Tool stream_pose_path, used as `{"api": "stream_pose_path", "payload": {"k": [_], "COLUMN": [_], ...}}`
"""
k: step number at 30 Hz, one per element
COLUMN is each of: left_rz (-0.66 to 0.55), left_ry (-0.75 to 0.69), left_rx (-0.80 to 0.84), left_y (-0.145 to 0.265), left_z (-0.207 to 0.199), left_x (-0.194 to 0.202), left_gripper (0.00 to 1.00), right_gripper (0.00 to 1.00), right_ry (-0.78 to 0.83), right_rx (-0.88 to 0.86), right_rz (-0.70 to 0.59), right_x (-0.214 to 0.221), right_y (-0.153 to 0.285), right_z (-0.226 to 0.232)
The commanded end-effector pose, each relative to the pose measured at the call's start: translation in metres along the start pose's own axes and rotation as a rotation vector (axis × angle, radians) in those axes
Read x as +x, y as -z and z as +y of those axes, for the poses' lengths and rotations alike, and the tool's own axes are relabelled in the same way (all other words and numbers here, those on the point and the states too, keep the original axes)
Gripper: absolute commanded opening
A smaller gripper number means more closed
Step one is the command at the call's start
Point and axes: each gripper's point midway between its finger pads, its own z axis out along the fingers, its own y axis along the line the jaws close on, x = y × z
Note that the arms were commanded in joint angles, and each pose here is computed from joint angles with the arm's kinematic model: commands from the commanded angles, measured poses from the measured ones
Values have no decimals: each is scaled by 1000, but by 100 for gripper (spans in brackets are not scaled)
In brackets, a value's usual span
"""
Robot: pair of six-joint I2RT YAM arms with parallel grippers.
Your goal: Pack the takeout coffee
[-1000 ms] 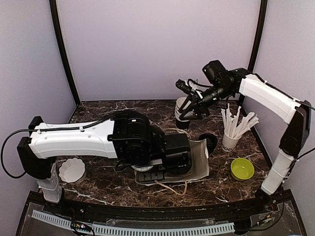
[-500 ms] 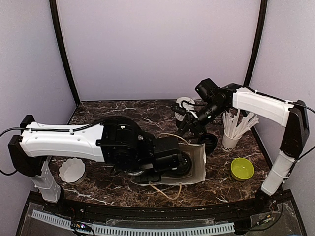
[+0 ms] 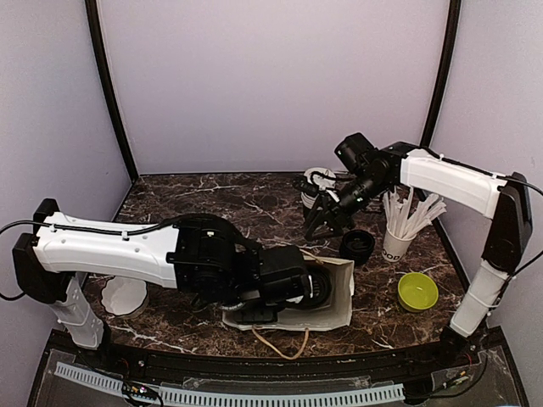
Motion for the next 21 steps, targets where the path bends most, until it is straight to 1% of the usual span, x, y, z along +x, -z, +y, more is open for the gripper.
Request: {"api": "stream_pose_path", "payload": {"k": [1, 5, 6, 9, 12, 21], "left_rz": [-73, -81, -99, -93, -90, -72], "left_ry": [14, 8, 11, 12, 13, -10], "left_rx": [12, -12, -22, -39, -92, -248], "left_y": [15, 12, 13, 11, 12, 10], "left_z": [2, 4, 6, 7, 14, 35], "left_x": [-3, 2, 1, 8, 14, 20], "left_gripper": [44, 43, 43, 42, 42, 42], "right_gripper": [50, 50, 50, 49, 49, 50], "right_ry": [17, 19, 19, 23, 48, 43], "right_rx": [15, 60, 62, 59, 86, 73], "right_rz": [4, 14, 19, 38, 49, 61], "right_x": [-6, -1, 1, 8, 12, 14], "right_y": [-4, -11, -13, -18, -20, -24], "right_z": [-9, -20, -20, -16, -12, -6]}}
